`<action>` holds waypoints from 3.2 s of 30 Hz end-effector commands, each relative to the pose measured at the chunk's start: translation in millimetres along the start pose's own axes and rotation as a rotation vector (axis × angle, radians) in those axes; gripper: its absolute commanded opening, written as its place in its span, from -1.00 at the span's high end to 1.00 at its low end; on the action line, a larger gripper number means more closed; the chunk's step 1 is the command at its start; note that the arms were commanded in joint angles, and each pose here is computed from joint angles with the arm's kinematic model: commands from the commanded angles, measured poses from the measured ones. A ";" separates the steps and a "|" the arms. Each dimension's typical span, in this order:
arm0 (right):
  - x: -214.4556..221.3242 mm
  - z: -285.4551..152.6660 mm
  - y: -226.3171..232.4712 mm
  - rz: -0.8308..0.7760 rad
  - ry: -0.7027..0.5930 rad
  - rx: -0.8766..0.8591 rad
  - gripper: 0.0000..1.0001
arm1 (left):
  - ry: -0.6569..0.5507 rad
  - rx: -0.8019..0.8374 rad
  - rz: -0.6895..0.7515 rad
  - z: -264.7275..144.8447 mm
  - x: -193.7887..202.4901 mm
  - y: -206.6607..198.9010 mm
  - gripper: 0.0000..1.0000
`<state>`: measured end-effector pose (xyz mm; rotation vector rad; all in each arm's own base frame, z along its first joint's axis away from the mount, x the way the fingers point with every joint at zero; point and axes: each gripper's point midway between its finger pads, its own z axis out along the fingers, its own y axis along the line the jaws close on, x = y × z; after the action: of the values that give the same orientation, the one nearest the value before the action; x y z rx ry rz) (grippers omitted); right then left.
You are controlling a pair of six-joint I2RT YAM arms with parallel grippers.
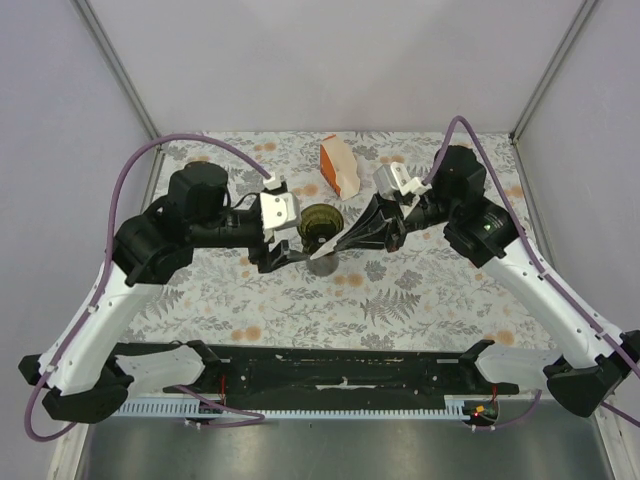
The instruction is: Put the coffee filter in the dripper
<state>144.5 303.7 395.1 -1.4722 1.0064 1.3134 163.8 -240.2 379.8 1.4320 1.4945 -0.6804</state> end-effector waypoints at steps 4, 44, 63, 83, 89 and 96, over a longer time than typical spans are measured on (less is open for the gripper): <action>-32.1 -6.3 9.9 -0.147 -0.021 -0.004 1.00 | -0.212 -0.105 0.400 -10.8 -18.1 5.1 -0.62; -69.3 -0.2 -25.9 -0.041 -0.173 0.146 1.00 | -0.639 -0.263 0.479 12.6 -54.7 18.1 -0.40; 166.3 -206.5 -104.3 0.658 0.506 1.517 -0.76 | -0.351 -0.587 0.067 9.2 9.9 86.0 -0.62; 369.5 -365.0 17.4 1.508 0.371 2.224 -0.96 | -0.348 -0.756 0.048 -22.5 31.8 93.4 -0.72; 405.8 -359.6 32.3 1.682 0.337 2.173 -0.96 | -0.360 -0.770 0.069 -25.5 28.7 95.2 -0.72; 413.3 -340.3 -1.5 1.723 0.273 1.934 0.12 | -0.402 -0.799 0.136 -32.2 16.5 98.5 -0.73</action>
<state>253.5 -64.8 12.6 1.1080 2.5739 -0.1300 253.4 -193.1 374.6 0.7570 1.2297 -0.2354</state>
